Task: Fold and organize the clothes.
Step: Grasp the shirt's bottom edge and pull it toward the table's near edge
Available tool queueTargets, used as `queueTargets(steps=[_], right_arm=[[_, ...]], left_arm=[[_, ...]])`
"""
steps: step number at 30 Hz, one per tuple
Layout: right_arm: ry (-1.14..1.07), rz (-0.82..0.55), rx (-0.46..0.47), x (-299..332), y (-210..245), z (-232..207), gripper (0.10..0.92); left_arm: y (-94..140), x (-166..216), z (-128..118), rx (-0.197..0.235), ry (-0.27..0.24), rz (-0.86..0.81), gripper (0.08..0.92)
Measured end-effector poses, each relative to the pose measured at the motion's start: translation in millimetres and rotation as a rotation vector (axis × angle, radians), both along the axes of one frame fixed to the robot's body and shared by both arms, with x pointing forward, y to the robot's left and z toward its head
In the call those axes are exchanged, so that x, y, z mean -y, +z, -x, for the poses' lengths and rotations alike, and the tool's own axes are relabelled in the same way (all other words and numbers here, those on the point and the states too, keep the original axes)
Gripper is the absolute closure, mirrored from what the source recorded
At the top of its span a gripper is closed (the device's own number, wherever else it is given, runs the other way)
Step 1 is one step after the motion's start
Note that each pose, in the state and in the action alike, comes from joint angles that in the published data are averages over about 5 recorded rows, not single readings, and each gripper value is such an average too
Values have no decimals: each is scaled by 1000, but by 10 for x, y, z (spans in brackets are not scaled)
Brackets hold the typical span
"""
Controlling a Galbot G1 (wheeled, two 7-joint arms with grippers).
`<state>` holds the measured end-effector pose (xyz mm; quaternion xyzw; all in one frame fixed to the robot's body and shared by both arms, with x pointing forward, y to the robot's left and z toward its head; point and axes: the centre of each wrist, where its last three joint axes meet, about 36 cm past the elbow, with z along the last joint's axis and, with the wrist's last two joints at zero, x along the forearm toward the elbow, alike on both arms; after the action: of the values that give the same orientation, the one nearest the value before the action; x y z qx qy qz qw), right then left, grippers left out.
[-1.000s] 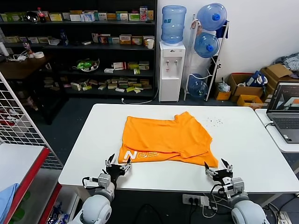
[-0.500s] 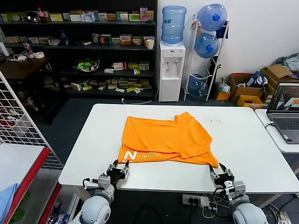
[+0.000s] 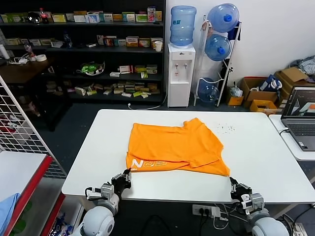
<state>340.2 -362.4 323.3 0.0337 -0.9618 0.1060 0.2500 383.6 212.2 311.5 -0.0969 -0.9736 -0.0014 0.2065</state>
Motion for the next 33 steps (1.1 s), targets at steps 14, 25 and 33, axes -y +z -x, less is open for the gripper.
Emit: queueTargets(steps=[14, 25, 33], right_arm=[[19, -74, 129, -39, 33, -51, 721], [12, -126, 143, -154, -143, -162, 409], [3, -147, 133, -191, -296, -253, 348]], left_arm=[[14, 15, 45, 6, -7, 5, 901], [-15, 29, 45, 7, -10, 4, 901], [-33, 1, 56, 7, -6, 3, 901]])
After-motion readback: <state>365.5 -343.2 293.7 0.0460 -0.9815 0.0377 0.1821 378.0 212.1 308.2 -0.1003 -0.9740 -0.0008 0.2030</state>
